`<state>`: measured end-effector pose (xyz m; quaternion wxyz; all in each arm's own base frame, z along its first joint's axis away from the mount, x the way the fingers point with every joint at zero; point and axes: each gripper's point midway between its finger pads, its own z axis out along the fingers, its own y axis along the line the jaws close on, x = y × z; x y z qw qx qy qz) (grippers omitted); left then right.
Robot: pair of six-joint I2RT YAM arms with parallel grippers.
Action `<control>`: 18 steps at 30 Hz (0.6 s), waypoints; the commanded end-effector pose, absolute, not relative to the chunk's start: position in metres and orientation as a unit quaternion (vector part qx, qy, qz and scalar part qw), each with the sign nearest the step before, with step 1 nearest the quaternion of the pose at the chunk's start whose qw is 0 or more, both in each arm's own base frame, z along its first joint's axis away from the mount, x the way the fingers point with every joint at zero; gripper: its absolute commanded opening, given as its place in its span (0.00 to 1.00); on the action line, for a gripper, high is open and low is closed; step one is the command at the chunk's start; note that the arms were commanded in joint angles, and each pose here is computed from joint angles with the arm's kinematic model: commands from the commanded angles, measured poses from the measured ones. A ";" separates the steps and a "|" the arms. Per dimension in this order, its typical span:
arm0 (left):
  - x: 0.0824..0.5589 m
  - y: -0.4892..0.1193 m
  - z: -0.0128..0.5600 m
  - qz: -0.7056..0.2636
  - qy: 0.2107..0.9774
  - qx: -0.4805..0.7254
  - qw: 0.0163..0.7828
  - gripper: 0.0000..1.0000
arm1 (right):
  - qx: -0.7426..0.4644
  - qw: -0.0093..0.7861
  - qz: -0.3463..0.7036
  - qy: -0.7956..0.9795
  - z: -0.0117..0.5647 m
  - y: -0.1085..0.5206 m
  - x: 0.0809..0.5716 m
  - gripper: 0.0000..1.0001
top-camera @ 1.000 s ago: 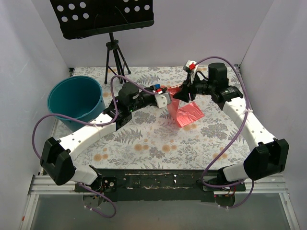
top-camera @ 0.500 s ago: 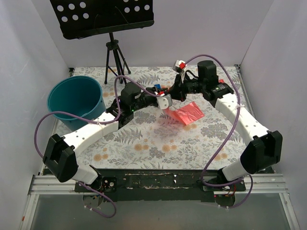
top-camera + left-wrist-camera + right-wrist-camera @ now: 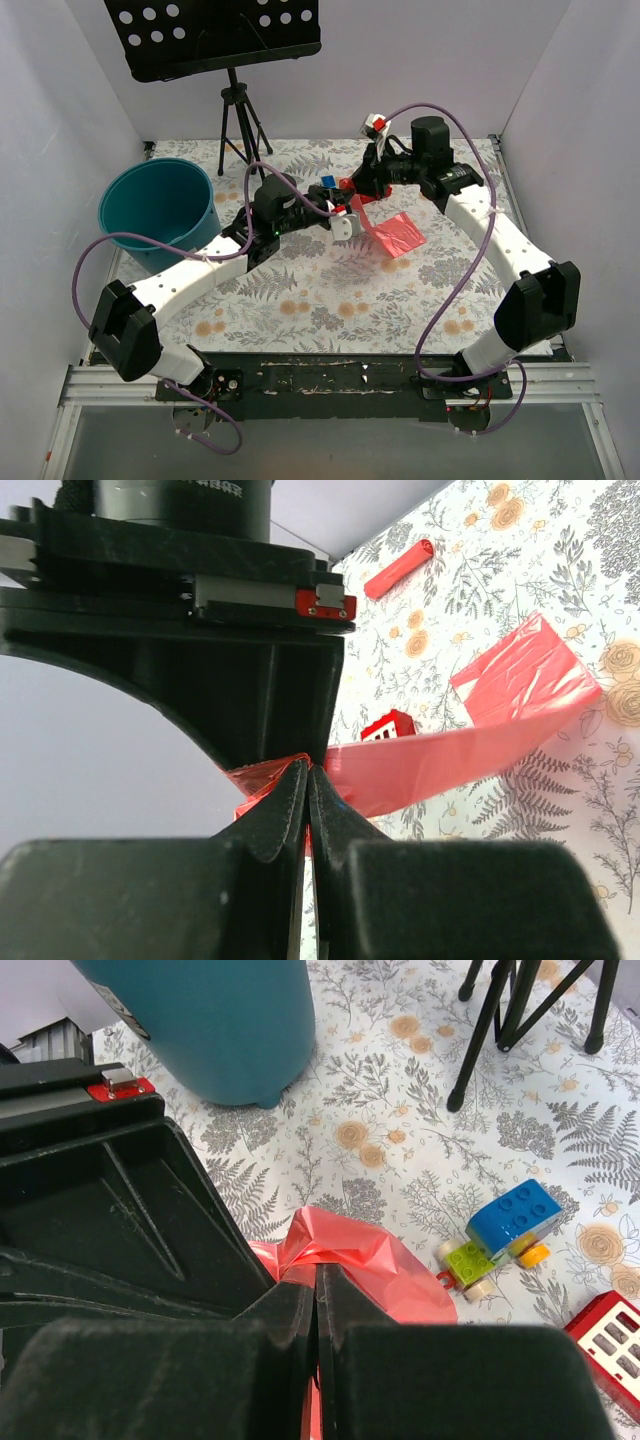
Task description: Put the trash bags into the trash bin
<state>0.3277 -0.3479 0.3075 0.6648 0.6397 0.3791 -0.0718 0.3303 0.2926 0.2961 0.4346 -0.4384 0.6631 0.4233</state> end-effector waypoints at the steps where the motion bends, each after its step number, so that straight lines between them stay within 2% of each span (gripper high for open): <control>1: 0.340 -0.345 0.287 -0.037 0.394 0.658 0.640 0.00 | -0.472 0.467 0.458 0.591 0.358 0.301 0.298 0.01; 8: 0.347 -0.335 0.325 -0.010 0.394 0.611 0.686 0.00 | -0.473 0.460 0.375 0.652 0.298 0.280 0.310 0.01; 18: 0.376 -0.328 0.329 0.016 0.447 0.558 0.699 0.00 | -0.510 0.470 0.374 0.615 0.317 0.286 0.283 0.01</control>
